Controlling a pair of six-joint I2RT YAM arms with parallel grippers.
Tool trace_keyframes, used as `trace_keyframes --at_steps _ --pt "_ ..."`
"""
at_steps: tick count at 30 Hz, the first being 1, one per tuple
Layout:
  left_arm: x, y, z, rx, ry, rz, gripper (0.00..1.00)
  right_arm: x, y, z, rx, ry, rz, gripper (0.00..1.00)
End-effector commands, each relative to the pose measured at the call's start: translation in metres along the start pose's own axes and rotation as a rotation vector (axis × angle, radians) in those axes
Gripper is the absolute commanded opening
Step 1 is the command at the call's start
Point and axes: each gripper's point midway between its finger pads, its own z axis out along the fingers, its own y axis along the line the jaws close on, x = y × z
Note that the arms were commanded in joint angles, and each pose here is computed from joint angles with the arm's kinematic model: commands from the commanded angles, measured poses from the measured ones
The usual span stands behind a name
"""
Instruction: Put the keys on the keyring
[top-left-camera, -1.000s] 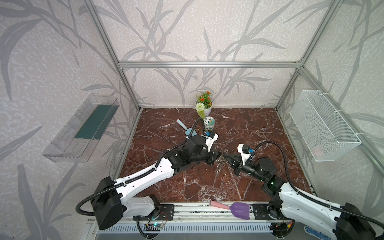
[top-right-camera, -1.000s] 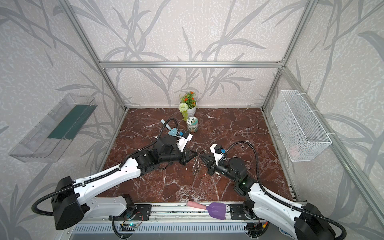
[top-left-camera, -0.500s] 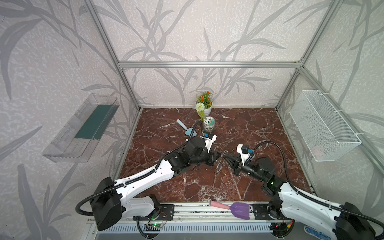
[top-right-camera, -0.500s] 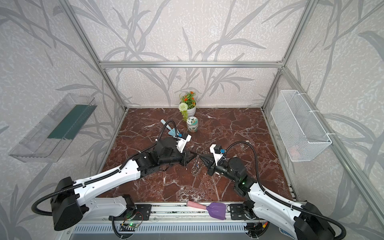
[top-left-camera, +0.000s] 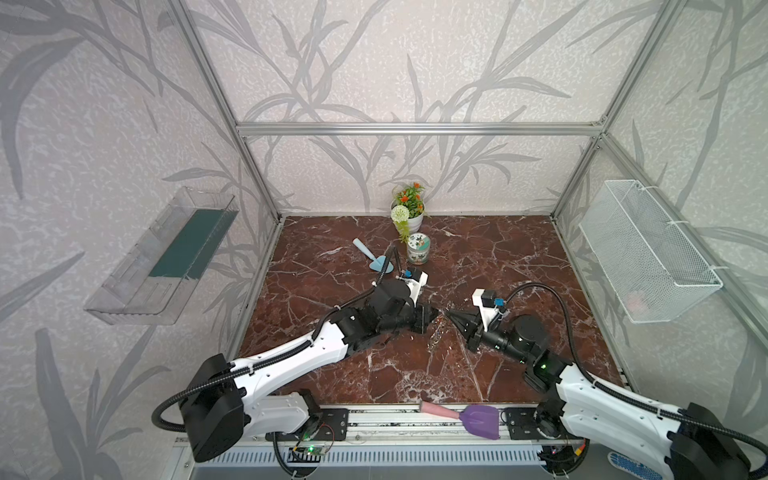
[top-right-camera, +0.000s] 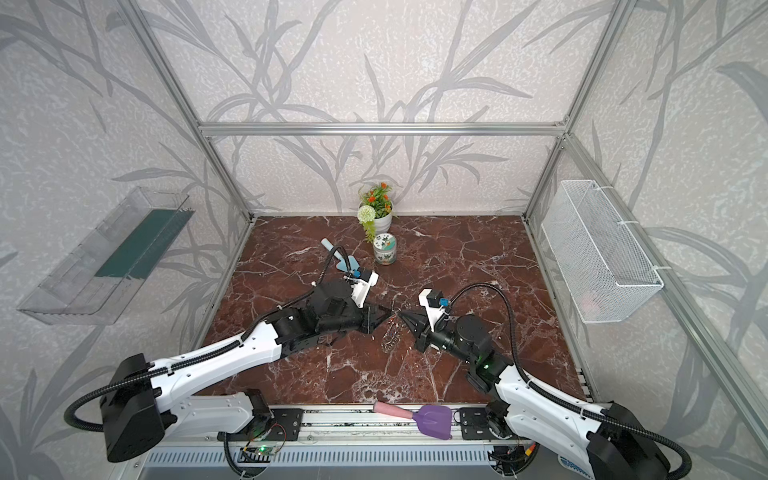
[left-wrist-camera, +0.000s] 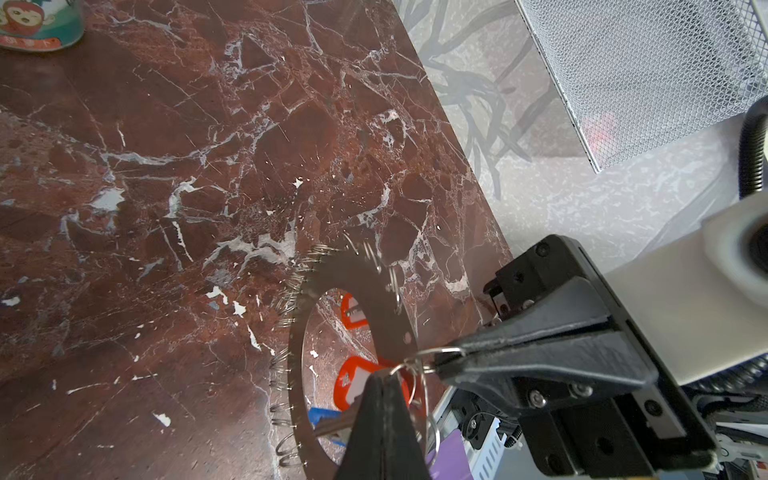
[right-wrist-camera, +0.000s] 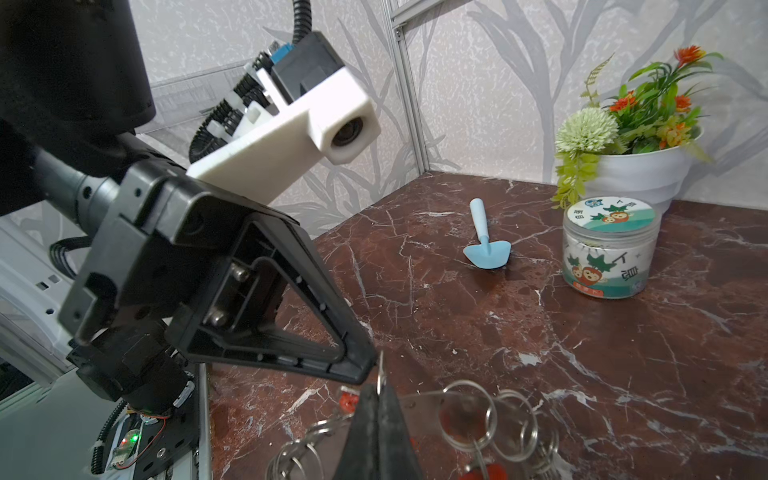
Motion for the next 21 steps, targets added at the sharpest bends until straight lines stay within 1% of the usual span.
trace_keyframes --at_steps 1,3,5,7,11,16,18,21 --pt "0.005 0.014 0.000 -0.049 0.000 -0.017 0.00 -0.037 0.015 -0.003 -0.051 -0.133 -0.047 0.00" --pt "0.005 0.015 -0.001 -0.057 0.000 -0.014 0.00 -0.037 0.014 -0.003 -0.047 -0.136 -0.048 0.00" --pt "0.006 0.011 0.000 -0.030 0.010 -0.012 0.00 -0.037 0.014 -0.003 -0.045 -0.138 -0.049 0.00" --pt "0.009 0.004 0.004 0.011 0.033 -0.010 0.00 -0.037 0.015 -0.003 -0.052 -0.139 -0.051 0.00" --pt "0.016 0.000 0.011 0.036 0.088 -0.005 0.00 -0.038 0.015 -0.001 -0.056 -0.144 -0.051 0.00" --pt "0.016 -0.001 0.010 0.068 0.105 -0.026 0.09 -0.038 0.016 -0.001 -0.060 -0.145 -0.057 0.00" --pt "0.015 0.000 0.008 0.089 0.113 -0.040 0.10 -0.038 0.016 -0.001 -0.061 -0.148 -0.059 0.00" --pt "0.010 0.002 0.002 0.118 0.121 -0.056 0.17 -0.039 0.016 -0.002 -0.062 -0.152 -0.062 0.00"
